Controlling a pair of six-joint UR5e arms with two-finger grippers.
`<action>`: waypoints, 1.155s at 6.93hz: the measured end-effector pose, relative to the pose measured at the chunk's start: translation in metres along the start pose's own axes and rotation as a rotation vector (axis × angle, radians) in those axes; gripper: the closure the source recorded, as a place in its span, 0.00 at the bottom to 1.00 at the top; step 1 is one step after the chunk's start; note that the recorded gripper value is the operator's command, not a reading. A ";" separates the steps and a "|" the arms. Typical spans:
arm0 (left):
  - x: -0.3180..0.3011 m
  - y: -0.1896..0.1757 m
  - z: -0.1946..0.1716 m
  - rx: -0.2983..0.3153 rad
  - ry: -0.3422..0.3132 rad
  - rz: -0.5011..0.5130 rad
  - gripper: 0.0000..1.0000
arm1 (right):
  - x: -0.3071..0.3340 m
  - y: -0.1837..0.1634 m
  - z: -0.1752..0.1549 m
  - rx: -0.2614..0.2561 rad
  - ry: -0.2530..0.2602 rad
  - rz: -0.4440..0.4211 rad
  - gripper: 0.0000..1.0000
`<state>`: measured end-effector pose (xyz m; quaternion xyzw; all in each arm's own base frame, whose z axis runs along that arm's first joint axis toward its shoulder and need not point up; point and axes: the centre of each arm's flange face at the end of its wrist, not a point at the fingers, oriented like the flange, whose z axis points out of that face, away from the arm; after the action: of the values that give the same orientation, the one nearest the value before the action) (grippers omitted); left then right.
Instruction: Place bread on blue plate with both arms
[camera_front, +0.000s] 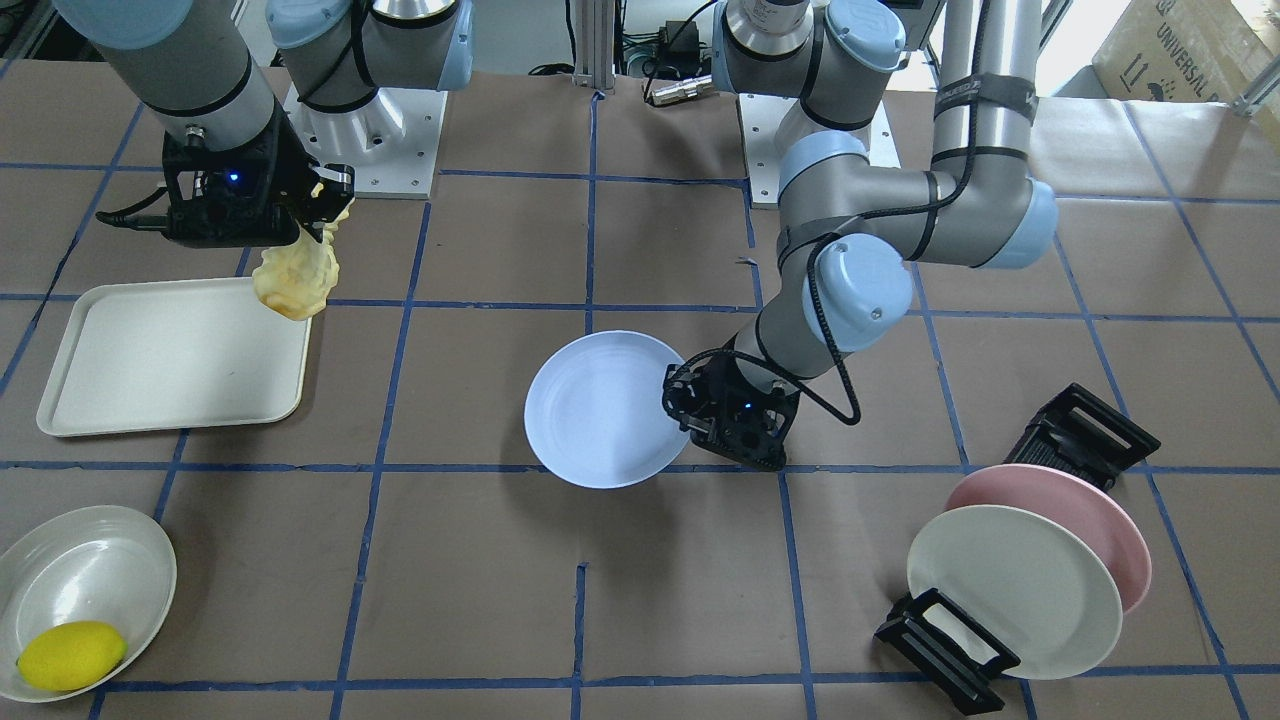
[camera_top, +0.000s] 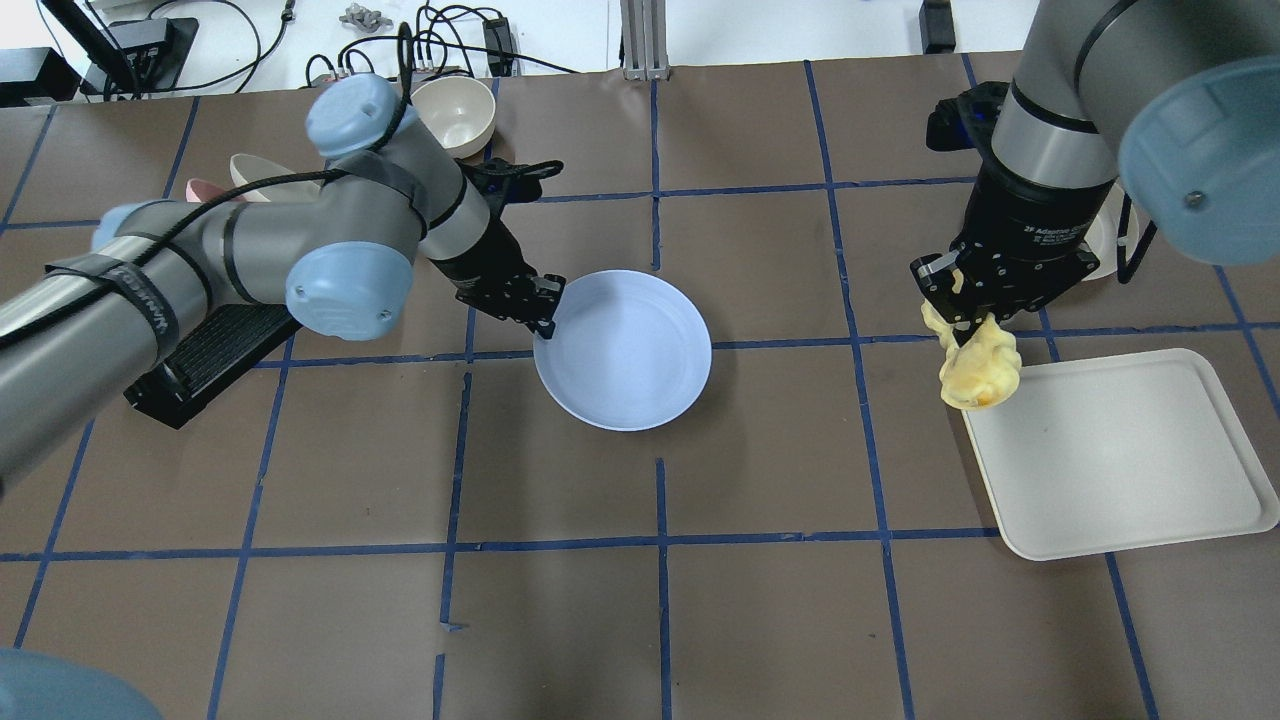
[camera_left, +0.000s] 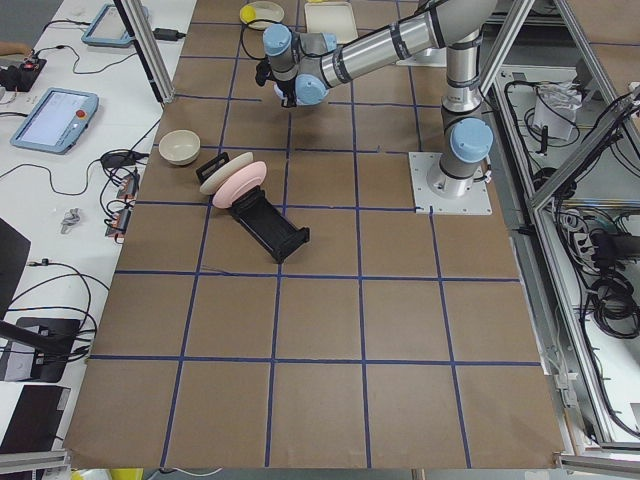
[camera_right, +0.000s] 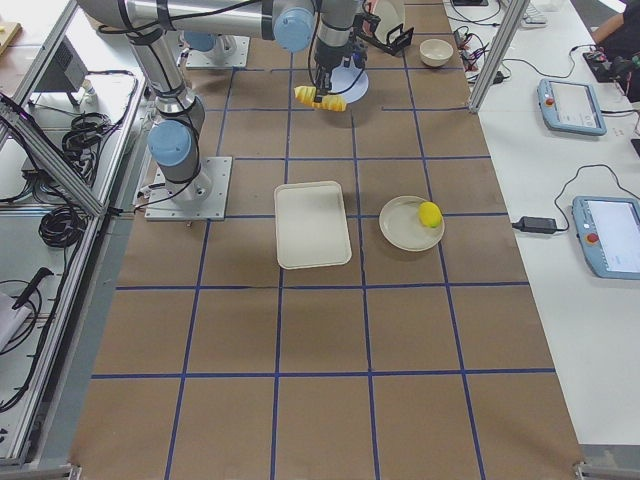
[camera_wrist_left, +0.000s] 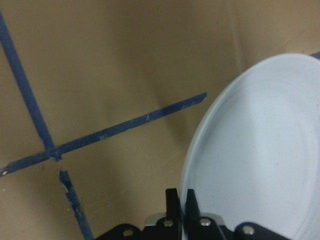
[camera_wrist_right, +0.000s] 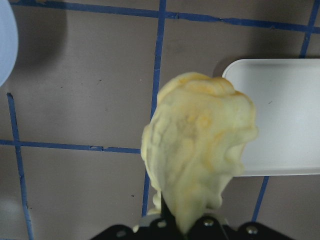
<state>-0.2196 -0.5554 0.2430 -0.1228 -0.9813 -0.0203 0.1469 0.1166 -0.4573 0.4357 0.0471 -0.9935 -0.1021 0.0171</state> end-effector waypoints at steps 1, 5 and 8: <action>0.007 -0.007 0.021 0.016 -0.002 0.002 0.93 | 0.000 0.000 0.002 -0.007 -0.001 0.003 0.91; 0.009 -0.013 0.023 0.056 -0.009 -0.020 0.00 | -0.077 -0.021 0.023 -0.001 -0.034 -0.010 0.92; -0.026 -0.002 -0.068 0.085 -0.028 -0.119 0.00 | -0.160 -0.079 0.047 0.001 -0.075 -0.073 0.92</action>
<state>-0.1770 -0.5686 0.3007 -0.0581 -0.9888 0.0146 0.1369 0.2812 -0.5092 0.3699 0.0795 -0.9911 -0.1039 -0.0241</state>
